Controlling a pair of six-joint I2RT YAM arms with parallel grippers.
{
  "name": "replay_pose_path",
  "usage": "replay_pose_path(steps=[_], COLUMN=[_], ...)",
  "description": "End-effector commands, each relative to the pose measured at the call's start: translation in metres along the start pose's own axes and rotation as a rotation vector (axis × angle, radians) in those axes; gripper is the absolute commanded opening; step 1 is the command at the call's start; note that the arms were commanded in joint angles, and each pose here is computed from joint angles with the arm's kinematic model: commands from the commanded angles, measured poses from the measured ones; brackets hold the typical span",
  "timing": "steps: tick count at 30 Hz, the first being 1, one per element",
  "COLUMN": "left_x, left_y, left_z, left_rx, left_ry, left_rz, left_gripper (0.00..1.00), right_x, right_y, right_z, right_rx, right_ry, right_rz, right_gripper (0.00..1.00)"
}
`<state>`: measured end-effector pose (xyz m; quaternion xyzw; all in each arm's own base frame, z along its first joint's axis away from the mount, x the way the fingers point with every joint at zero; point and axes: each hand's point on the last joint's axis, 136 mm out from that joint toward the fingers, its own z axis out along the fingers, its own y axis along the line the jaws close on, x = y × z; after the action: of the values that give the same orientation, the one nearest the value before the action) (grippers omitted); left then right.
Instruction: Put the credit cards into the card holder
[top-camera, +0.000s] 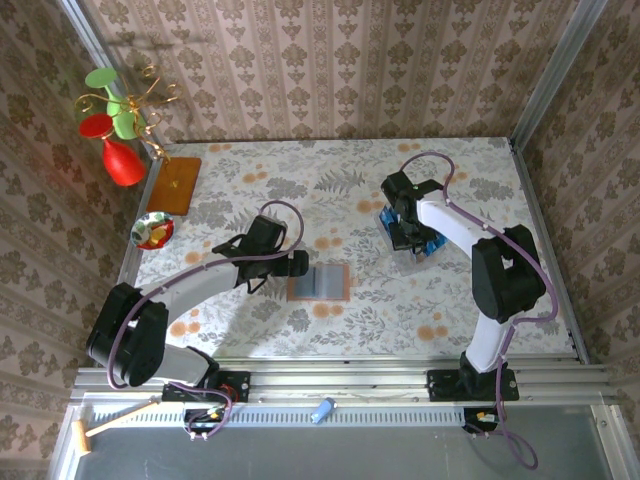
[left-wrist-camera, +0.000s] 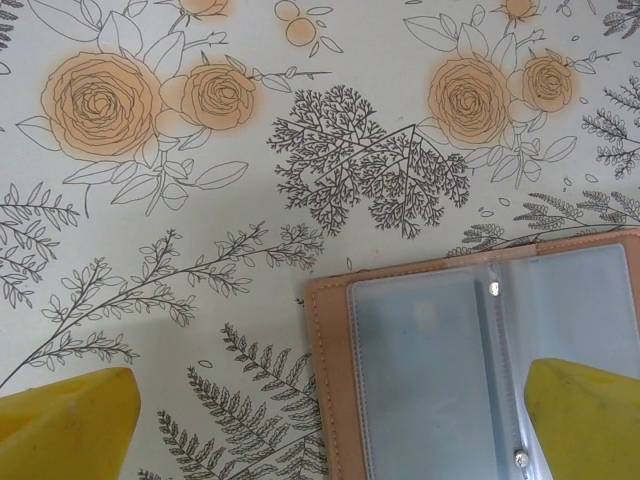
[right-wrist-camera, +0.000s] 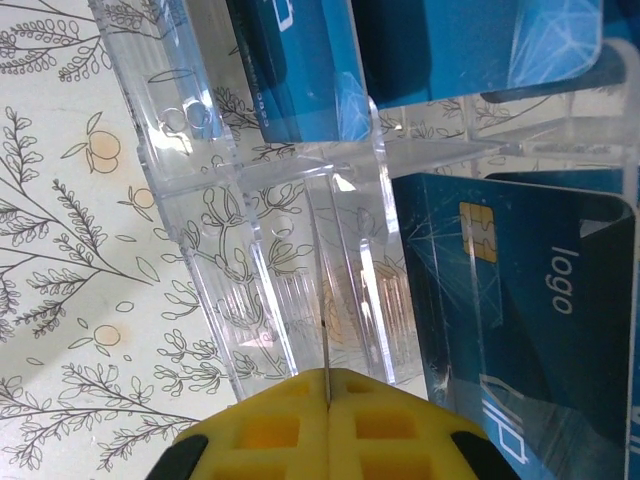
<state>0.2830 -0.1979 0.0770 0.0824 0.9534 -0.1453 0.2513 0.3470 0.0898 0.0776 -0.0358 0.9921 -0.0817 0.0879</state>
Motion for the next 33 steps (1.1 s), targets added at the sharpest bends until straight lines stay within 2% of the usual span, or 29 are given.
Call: replay_pose_path(steps=[1,8,13,19,25,33], left_x=[-0.008,-0.010,-0.011,-0.010,-0.008,0.003], left_y=[-0.003,-0.004,-0.001,0.006,0.016,0.025], left_z=[-0.004,-0.005,-0.007,-0.009,-0.010,-0.006], left_rx=[-0.003,-0.012,-0.030,-0.065,-0.106,-0.124], left_ry=[-0.018,-0.012,-0.010,-0.002,0.010,0.035], left_rz=[-0.016,-0.004,0.011,0.023,0.024,0.014], left_gripper=[1.00,1.00,1.00,1.00,1.00,1.00], right_x=[0.000,-0.010,-0.012,-0.010,-0.004,0.012], right_y=[-0.002,0.002,0.015,0.075,0.153,0.212], right_z=[-0.016,-0.065,-0.103,-0.133,-0.131,-0.093], right_rx=[-0.024,-0.115,-0.241,-0.504,-0.705,-0.720], right_ry=[-0.018,-0.113,-0.195,-0.275,-0.308,-0.282], right_rz=[0.000,0.026,0.069,0.102,0.143,0.175], right_gripper=[0.01,0.00,0.00,0.00,0.00,0.00])
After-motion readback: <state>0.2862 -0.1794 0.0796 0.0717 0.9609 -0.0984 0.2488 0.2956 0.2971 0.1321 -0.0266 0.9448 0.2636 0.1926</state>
